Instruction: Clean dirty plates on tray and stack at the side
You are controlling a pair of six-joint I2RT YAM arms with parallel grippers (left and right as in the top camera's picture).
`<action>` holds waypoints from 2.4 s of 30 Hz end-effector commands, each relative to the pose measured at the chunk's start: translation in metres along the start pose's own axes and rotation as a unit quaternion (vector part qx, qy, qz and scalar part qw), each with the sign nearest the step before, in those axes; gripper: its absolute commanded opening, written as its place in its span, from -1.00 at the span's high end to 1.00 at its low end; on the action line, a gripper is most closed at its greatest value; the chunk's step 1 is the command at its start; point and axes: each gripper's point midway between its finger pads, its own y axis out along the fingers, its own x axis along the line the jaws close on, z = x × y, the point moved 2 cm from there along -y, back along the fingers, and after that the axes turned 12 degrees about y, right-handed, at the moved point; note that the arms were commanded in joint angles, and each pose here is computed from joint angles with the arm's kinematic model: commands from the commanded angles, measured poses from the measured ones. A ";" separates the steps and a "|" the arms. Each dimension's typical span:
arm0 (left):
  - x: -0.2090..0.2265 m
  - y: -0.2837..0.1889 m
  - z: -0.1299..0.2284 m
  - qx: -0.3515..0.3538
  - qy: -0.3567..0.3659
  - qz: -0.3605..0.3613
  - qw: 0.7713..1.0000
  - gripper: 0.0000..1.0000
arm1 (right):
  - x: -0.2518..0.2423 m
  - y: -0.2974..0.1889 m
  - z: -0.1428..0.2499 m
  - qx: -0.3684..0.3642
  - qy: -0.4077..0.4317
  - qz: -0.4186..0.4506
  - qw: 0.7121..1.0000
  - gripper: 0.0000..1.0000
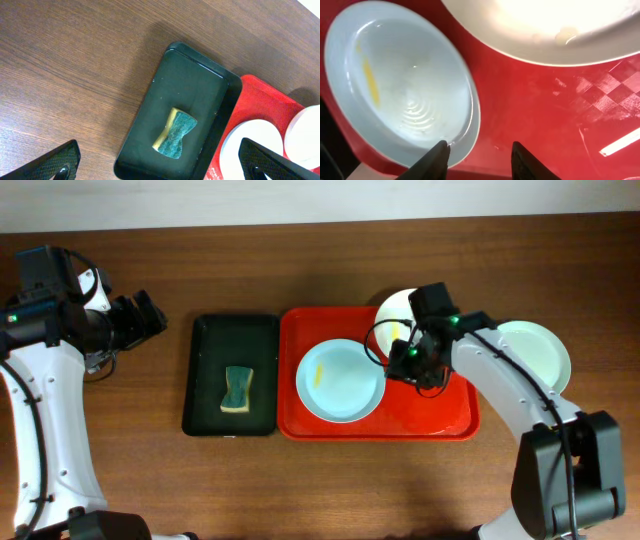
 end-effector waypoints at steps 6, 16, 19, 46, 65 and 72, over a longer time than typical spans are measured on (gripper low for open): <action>-0.005 0.000 -0.023 -0.049 0.004 0.018 0.999 -0.98 | 0.003 0.024 0.033 0.036 -0.048 0.020 0.998 0.16; -0.066 0.020 0.026 0.034 0.156 0.132 0.978 -0.99 | 0.005 0.037 0.025 -0.014 -0.035 0.049 0.998 0.20; -0.071 0.040 0.050 0.074 0.188 0.095 0.975 -0.98 | -0.002 0.040 0.024 -0.023 -0.020 0.065 0.997 0.19; -0.093 0.095 0.070 0.123 0.247 0.059 0.959 -0.36 | -0.001 0.063 0.022 -0.045 0.009 0.020 0.999 0.92; -0.084 0.143 0.120 0.259 0.251 -0.024 0.932 0.21 | -0.002 0.063 0.020 -0.040 -0.075 0.019 0.996 0.92; -0.081 0.145 0.125 0.264 0.251 -0.027 0.931 0.24 | -0.002 0.063 0.021 -0.039 -0.075 0.019 0.996 0.92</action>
